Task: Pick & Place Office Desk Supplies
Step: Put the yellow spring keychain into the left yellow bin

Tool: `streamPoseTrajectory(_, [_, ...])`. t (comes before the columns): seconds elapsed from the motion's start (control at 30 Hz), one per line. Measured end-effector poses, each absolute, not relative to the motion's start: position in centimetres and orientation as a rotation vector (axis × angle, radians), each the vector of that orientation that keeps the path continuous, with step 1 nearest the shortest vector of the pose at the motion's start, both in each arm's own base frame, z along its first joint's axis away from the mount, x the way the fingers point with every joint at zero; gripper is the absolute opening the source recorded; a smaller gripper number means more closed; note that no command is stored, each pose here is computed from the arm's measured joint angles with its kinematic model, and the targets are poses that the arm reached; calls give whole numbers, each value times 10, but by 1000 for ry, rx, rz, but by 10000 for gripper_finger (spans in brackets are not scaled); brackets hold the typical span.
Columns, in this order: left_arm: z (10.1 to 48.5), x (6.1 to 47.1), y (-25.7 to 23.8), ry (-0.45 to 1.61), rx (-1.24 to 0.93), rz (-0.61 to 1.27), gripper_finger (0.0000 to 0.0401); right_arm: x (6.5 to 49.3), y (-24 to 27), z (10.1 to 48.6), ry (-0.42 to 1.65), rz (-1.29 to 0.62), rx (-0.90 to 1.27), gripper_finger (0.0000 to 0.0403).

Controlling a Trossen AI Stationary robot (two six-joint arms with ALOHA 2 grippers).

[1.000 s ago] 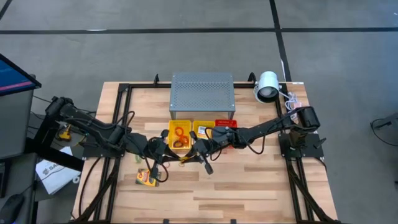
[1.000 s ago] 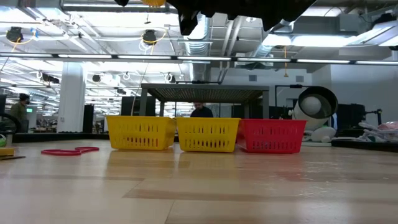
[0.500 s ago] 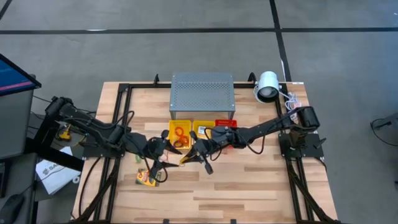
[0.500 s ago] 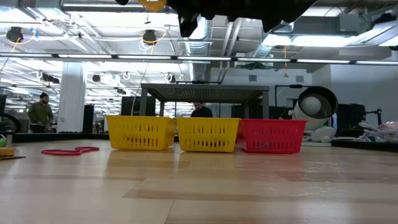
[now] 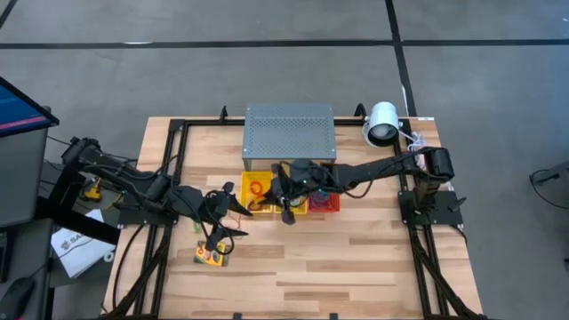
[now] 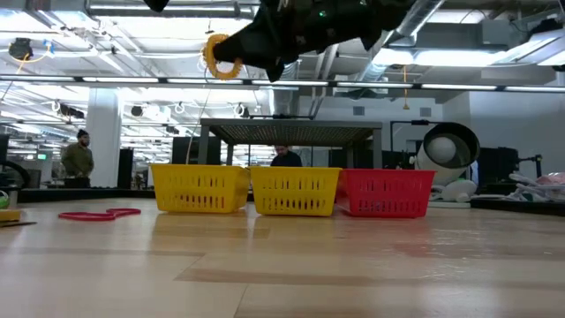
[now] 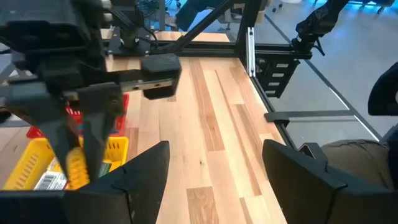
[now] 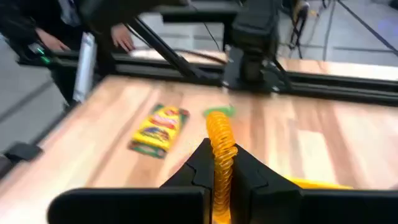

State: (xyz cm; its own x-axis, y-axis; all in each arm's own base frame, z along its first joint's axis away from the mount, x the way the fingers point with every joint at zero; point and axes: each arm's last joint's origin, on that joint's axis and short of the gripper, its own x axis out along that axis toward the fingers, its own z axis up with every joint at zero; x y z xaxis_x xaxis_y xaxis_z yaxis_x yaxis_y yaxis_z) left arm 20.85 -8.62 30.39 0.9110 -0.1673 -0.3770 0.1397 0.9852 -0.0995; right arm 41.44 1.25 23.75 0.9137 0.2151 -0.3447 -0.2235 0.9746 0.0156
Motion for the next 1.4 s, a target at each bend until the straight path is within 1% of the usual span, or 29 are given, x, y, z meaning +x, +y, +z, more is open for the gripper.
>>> streamPoseTrajectory(0.2, [306,205,-86,386,-73,-164,241,423,-2,245,448,174,-45,9])
streamPoseTrajectory(0.57, [304,204,-86,410,-64,-162,236,463,-11,213,663,181,-66,10])
streamPoseTrajectory(0.73, [303,204,-85,425,-67,-159,233,482,-12,204,720,173,-89,10])
streamPoseTrajectory(0.83, [301,203,-85,445,-75,-154,232,486,-12,199,775,161,-100,10])
streamPoseTrajectory(1.17, [300,202,-86,454,-74,-156,232,486,-13,195,824,141,-116,13])
streamPoseTrajectory(1.4, [300,202,-86,454,-73,-156,232,484,-14,193,858,120,-124,35])
